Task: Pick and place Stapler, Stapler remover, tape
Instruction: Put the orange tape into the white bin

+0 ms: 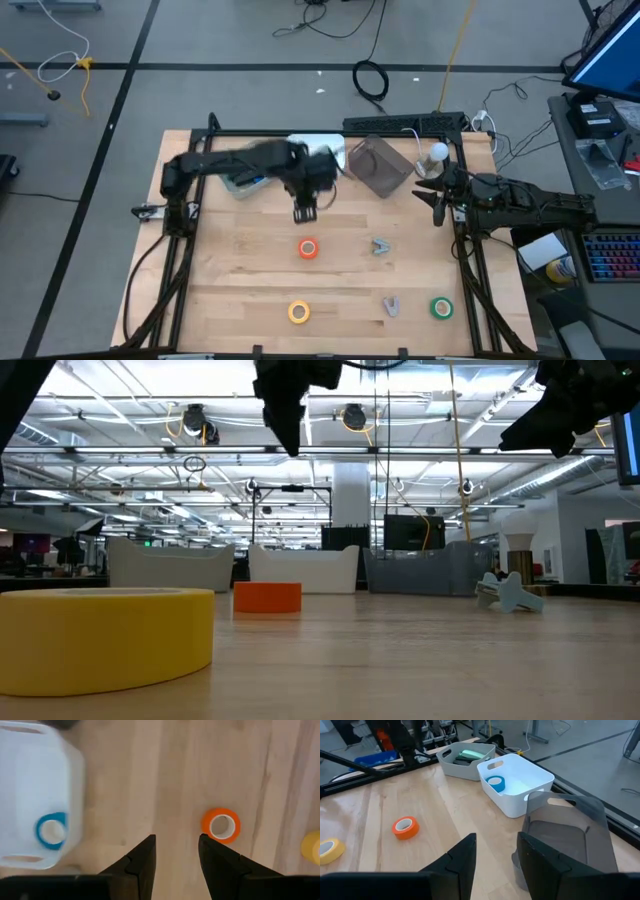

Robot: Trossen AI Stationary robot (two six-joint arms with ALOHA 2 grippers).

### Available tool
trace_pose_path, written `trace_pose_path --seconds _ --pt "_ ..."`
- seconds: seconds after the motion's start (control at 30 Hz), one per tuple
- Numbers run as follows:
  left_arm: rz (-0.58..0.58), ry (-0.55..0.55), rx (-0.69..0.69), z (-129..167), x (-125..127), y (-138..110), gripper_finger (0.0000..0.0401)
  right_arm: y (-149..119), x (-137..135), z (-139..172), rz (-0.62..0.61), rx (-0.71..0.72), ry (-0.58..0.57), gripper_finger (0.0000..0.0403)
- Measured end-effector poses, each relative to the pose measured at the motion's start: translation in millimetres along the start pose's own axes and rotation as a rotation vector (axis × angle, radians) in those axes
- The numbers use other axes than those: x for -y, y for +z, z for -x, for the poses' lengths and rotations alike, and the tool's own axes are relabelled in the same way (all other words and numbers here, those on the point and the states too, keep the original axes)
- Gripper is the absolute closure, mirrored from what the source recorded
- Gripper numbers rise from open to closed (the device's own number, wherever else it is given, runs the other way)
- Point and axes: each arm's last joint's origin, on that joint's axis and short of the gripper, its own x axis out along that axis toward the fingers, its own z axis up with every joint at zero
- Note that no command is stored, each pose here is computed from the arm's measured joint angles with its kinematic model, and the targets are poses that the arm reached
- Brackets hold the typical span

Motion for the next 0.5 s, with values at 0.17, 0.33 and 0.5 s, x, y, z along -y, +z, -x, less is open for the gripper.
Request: trace_pose_path --seconds 0.17,0.33,0.5 --pt "-0.017 -0.003 -0.102 -39 22 -2 0.0251 0 0 0 0.0 -0.005 0.017 0.0269" --pt "0.009 -0.002 -0.161 -84 37 -16 0.0251 0 -1 0 -0.003 -0.009 0.022 0.0269" --pt "0.015 -0.002 -0.187 -110 47 -30 0.0251 0 -1 0 -0.004 -0.009 0.022 0.0269"
